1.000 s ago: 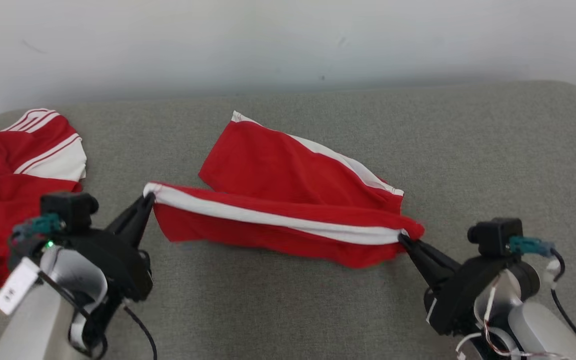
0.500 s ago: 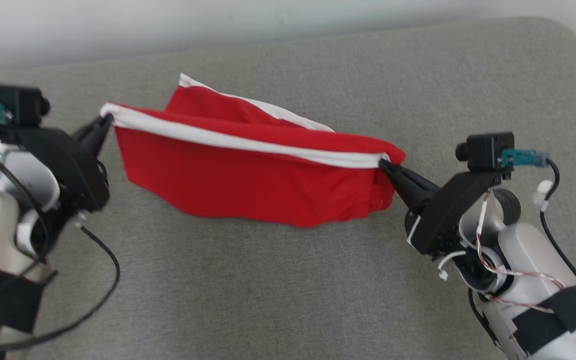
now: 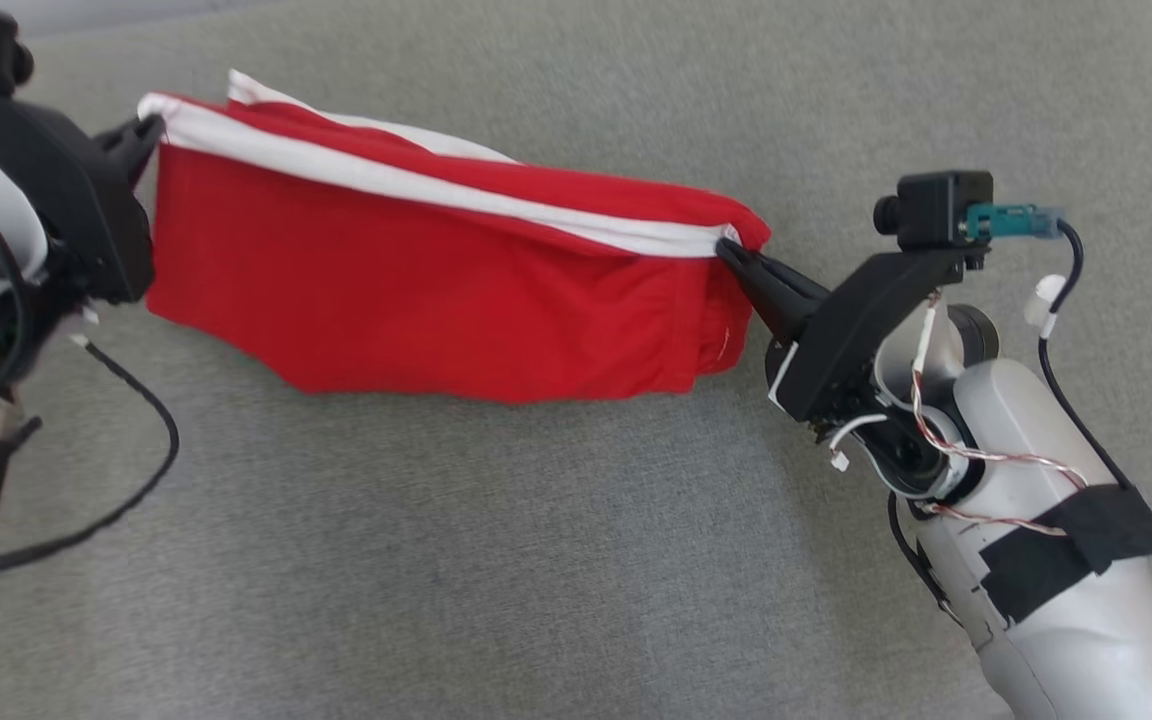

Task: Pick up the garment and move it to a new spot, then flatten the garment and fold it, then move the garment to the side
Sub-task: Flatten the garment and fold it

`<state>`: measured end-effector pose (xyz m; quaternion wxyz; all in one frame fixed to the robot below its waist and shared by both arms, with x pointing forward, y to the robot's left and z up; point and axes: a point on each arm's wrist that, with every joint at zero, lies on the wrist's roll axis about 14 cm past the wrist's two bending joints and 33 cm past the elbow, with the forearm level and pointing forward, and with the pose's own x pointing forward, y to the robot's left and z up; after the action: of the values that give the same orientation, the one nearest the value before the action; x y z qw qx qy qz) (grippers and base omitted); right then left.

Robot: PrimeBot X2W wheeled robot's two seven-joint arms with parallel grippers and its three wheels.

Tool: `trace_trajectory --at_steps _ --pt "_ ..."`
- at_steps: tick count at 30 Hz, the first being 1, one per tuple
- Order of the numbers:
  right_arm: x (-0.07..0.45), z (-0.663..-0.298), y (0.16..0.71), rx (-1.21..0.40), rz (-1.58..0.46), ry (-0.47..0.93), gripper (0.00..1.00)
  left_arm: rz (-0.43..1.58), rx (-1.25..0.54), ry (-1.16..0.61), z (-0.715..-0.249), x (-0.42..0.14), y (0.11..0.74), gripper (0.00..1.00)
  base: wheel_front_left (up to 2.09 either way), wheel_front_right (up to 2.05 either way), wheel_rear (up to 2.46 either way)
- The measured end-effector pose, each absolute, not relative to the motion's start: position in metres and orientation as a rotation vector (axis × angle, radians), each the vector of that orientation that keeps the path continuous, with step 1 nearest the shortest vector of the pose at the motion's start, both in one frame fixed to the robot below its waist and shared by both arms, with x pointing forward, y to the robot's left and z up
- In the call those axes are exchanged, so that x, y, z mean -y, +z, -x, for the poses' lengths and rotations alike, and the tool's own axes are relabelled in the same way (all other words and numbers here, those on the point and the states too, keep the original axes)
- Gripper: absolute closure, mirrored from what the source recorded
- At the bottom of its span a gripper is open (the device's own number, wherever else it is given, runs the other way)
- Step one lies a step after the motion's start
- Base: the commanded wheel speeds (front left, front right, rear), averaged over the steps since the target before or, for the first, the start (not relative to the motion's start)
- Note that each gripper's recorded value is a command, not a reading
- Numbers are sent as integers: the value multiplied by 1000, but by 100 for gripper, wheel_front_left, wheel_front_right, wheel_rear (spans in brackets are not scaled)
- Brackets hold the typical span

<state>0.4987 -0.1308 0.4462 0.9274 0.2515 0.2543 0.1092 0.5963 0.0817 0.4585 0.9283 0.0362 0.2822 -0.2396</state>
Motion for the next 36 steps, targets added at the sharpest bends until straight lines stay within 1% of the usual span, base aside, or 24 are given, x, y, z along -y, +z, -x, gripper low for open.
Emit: trace_trajectory --at_steps 4,9,17,18,19,20,25,31,36 --pt "134 -504 431 -550 -512 200 100 -109 -591 -510 -612 -76 446 100 0 0 0" --pt "138 -509 417 -569 -506 178 100 -132 -597 -547 -620 -63 430 100 0 0 0" --pt "142 -514 405 -570 -490 162 100 -158 -612 -576 -621 -55 406 100 0 0 0" --pt "141 -514 405 -569 -489 164 78 -152 -608 -574 -623 -55 406 71 0 0 0" --pt "140 -516 406 -562 -488 168 18 -149 -598 -571 -624 -56 408 0 0 0 0" --pt "141 -517 407 -552 -489 165 0 -150 -587 -570 -626 -55 410 0 0 0 0" --pt "141 -520 414 -512 -496 163 0 -148 -540 -559 -627 -59 420 0 0 0 0" --pt "141 -523 439 -418 -501 178 0 -109 -436 -542 -625 -63 447 0 0 0 0" --pt "154 -510 449 -365 -483 162 0 -75 -400 -540 -605 -69 452 0 0 0 0"
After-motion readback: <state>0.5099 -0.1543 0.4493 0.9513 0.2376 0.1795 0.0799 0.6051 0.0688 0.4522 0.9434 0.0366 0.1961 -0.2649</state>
